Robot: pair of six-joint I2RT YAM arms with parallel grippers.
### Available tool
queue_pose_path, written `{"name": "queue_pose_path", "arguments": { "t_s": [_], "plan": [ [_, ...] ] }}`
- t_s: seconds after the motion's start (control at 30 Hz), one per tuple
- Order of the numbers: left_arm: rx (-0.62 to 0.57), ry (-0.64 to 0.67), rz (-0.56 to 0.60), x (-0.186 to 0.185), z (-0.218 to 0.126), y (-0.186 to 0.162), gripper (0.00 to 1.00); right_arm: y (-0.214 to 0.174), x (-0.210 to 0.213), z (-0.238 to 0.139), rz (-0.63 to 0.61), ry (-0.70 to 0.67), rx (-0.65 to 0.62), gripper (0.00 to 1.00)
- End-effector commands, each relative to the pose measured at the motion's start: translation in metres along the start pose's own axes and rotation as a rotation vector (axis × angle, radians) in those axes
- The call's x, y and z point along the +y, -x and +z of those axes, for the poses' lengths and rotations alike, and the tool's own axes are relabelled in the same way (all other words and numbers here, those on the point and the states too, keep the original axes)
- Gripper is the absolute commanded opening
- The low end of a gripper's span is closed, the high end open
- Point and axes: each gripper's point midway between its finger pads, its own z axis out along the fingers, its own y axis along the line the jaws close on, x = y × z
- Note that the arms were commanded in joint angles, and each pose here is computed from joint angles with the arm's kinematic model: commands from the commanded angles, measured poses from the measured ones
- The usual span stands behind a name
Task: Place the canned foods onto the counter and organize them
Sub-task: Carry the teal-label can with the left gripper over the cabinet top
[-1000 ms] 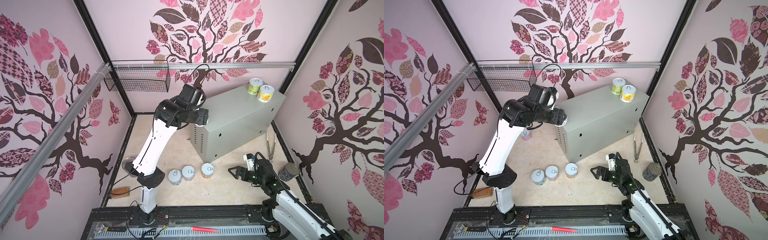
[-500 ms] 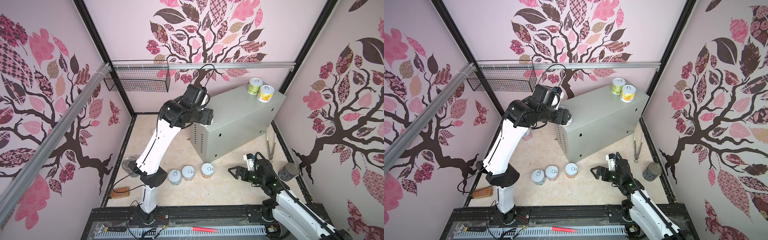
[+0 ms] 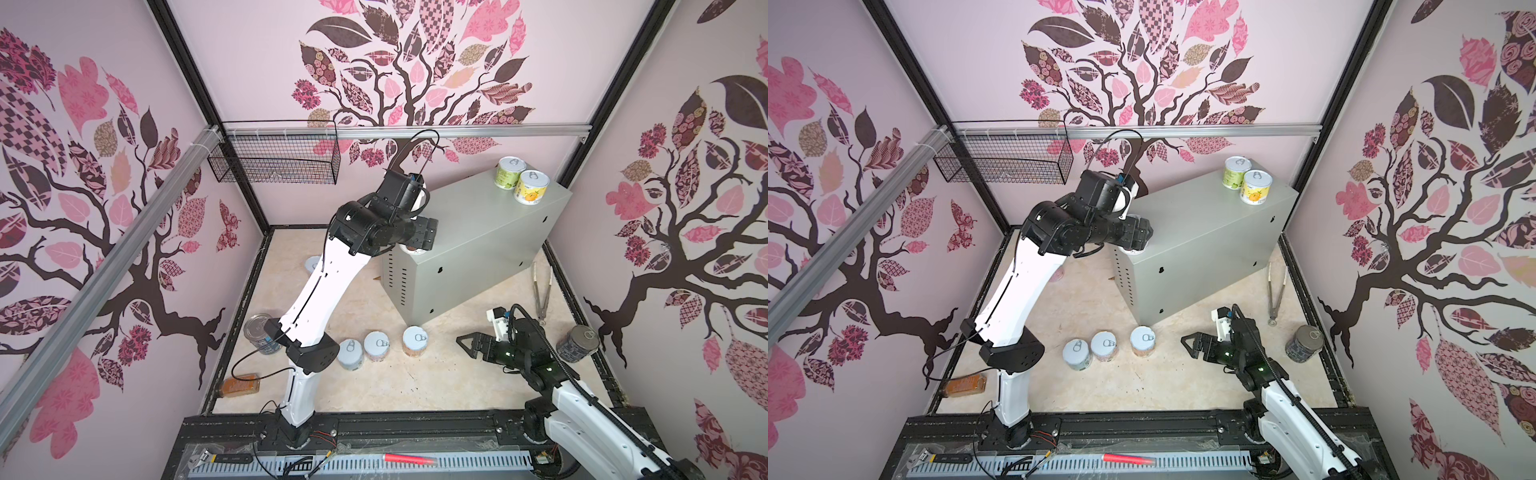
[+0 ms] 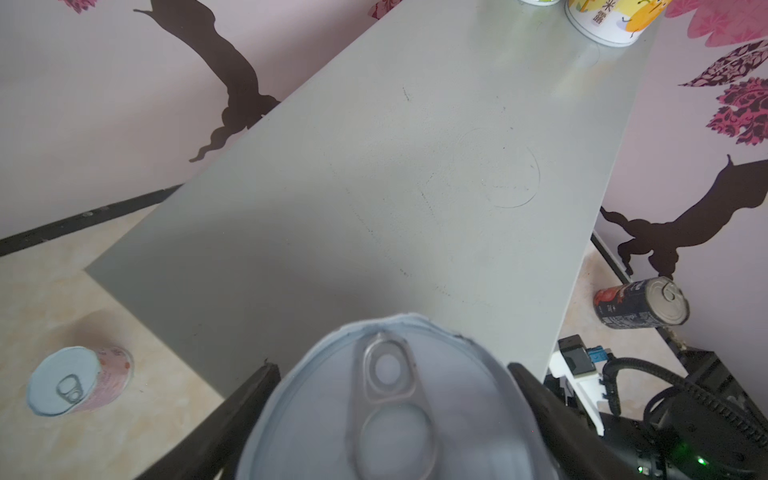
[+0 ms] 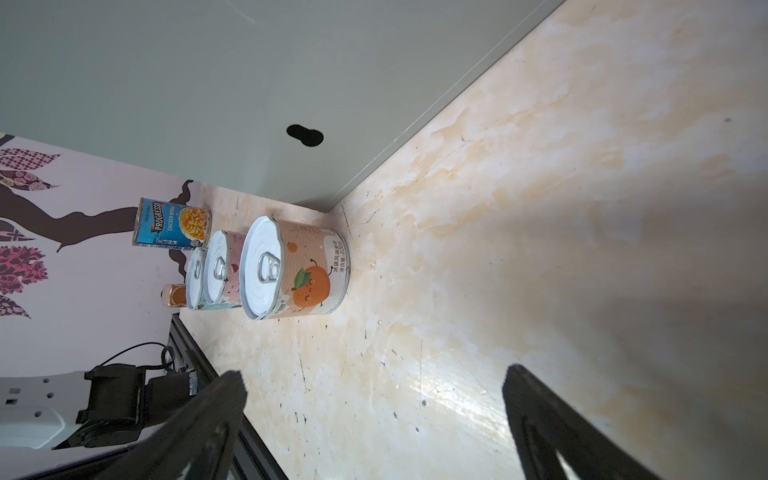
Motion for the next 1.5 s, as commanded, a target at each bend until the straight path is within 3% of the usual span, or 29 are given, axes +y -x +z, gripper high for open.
{"name": "queue_pose_path", "arguments": {
  "t_s": [0.0, 0.3, 0.53, 0.83, 1.07, 1.47],
  "plan": [
    [-0.058, -0.023, 0.017, -0.008, 0.002, 0.015, 0.91, 0.003, 0.007, -0.002, -0.019, 0.020, -0.005, 1.00],
    [-0.146, -0.043, 0.044, -0.013, -0.005, 0.034, 0.98, 0.003, 0.008, -0.002, -0.019, 0.023, -0.005, 1.00],
    [-0.256, -0.059, 0.071, -0.011, -0.043, 0.046, 0.98, 0.003, 0.007, -0.002, -0.018, 0.017, -0.008, 1.00],
    [-0.367, -0.077, 0.083, 0.001, -0.082, 0.021, 0.96, 0.005, 0.005, -0.004, -0.020, 0.001, -0.017, 1.00],
    [-0.375, -0.091, 0.082, 0.006, -0.075, -0.011, 0.91, 0.005, 0.003, -0.003, -0.018, -0.009, -0.017, 1.00],
    [-0.351, -0.116, 0.075, -0.004, -0.030, -0.013, 0.87, 0.005, 0.003, -0.002, -0.019, -0.007, -0.015, 1.00]
  ]
}}
